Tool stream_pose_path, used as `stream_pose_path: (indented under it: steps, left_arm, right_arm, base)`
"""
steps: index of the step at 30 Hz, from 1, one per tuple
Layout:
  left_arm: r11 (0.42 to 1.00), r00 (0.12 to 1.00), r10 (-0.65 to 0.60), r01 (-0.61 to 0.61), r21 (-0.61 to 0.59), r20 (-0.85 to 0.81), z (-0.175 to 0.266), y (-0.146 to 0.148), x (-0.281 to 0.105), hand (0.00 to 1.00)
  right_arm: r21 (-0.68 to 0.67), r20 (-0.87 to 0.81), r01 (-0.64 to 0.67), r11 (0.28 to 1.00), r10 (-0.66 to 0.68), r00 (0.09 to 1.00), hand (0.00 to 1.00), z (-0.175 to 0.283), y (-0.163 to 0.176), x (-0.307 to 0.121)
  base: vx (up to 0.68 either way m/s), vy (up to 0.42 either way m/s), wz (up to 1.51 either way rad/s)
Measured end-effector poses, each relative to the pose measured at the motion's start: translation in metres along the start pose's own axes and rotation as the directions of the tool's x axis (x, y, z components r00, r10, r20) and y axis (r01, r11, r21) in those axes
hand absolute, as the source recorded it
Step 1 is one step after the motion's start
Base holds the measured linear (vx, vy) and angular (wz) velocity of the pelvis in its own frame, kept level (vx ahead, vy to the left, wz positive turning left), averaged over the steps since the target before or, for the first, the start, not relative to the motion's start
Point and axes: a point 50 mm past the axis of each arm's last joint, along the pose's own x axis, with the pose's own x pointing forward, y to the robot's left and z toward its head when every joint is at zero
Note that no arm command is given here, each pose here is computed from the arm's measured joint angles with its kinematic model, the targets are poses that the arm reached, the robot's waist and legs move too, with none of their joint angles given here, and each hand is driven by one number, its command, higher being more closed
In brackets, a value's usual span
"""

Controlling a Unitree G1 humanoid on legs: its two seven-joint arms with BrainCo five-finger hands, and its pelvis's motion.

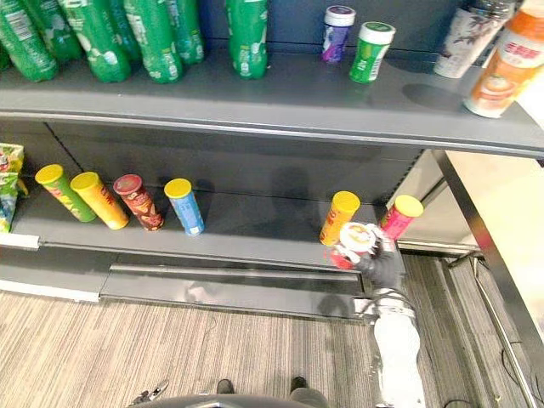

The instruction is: Put the gum and the chips on the shelf.

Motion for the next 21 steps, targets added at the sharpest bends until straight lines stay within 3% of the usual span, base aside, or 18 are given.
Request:
stream_pose_path:
  steps: [8,21]
  left_arm:
    - [1.0,1.0,-0.02,0.02,0.024,-0.011,-0.004,-0.002,-0.001,0.0]
    - [1.0,0.999,-0.025,0.025,0.017,-0.027,-0.01,-0.003,-0.003,0.0]
  right_arm:
    - [-0.079,0.085,0.289,0.954,-0.282,0.956,1.0,0.02,-0.066,-0.007]
    - [-0.143,0.495,0.429,0.892,-0.311,0.812,1.0,0.119,-0.105,0.014]
  base:
    - [-0.01,-0.039,-0.24]
    - [-0.01,-0.017,-0.04]
